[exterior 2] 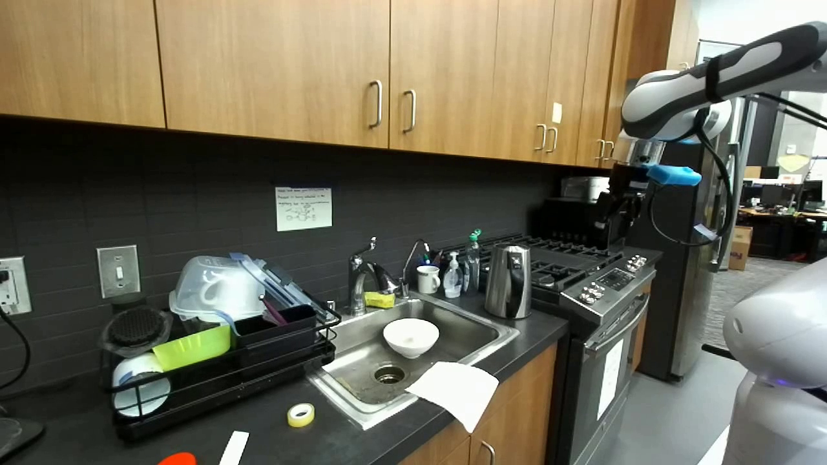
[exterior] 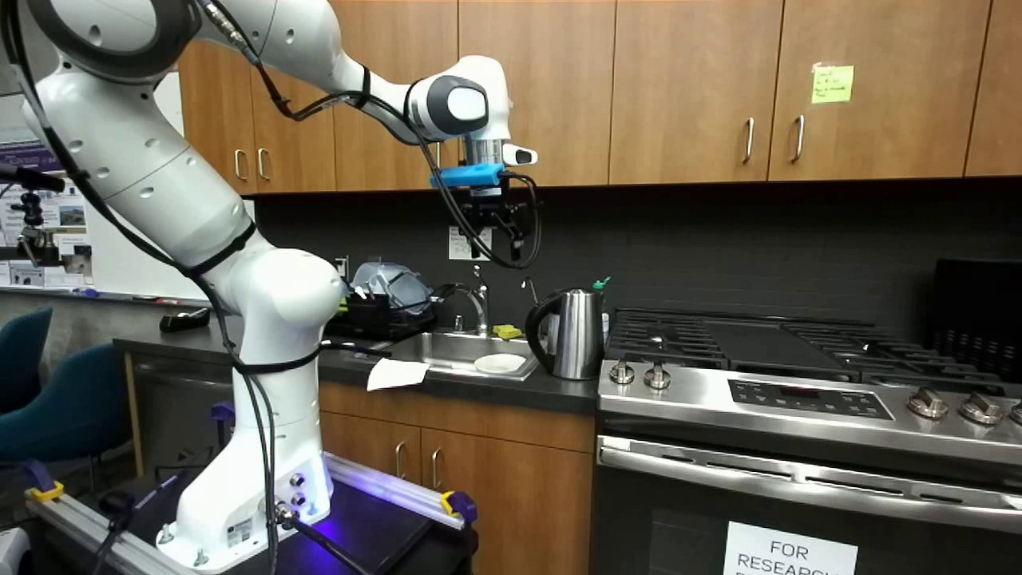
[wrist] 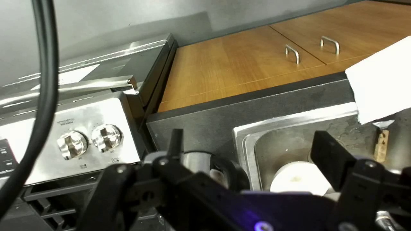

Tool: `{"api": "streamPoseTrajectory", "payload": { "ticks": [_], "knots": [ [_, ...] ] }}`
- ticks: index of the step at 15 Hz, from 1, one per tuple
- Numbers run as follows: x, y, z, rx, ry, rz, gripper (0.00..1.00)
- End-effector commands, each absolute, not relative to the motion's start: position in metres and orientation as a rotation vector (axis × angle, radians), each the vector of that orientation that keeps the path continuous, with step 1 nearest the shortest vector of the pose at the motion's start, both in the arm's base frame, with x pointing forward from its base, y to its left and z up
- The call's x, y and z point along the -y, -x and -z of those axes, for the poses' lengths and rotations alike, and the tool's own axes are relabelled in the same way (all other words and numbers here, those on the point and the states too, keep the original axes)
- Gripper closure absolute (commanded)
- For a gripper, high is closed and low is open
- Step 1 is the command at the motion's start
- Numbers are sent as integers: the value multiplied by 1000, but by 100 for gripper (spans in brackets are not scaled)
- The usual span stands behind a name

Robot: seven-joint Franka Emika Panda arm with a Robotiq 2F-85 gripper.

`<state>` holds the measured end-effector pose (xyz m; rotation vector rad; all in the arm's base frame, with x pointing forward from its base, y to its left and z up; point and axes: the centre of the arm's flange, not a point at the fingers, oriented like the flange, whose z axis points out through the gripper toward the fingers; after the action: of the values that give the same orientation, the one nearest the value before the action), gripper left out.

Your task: Use the paper towel to clean the surface

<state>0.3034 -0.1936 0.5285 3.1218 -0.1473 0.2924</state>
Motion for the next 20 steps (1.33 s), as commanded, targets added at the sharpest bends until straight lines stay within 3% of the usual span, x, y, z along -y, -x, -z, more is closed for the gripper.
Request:
{"api": "streamPoseTrajectory", "payload": {
  "ticks": [1,13,20],
  "knots": [
    [194,-303,-528,147,-3122,-292,0],
    [189,-318,-496,-650,-3197,-288,0],
    [159,-349,-472,-699,-3349,-336,0]
  ]
}}
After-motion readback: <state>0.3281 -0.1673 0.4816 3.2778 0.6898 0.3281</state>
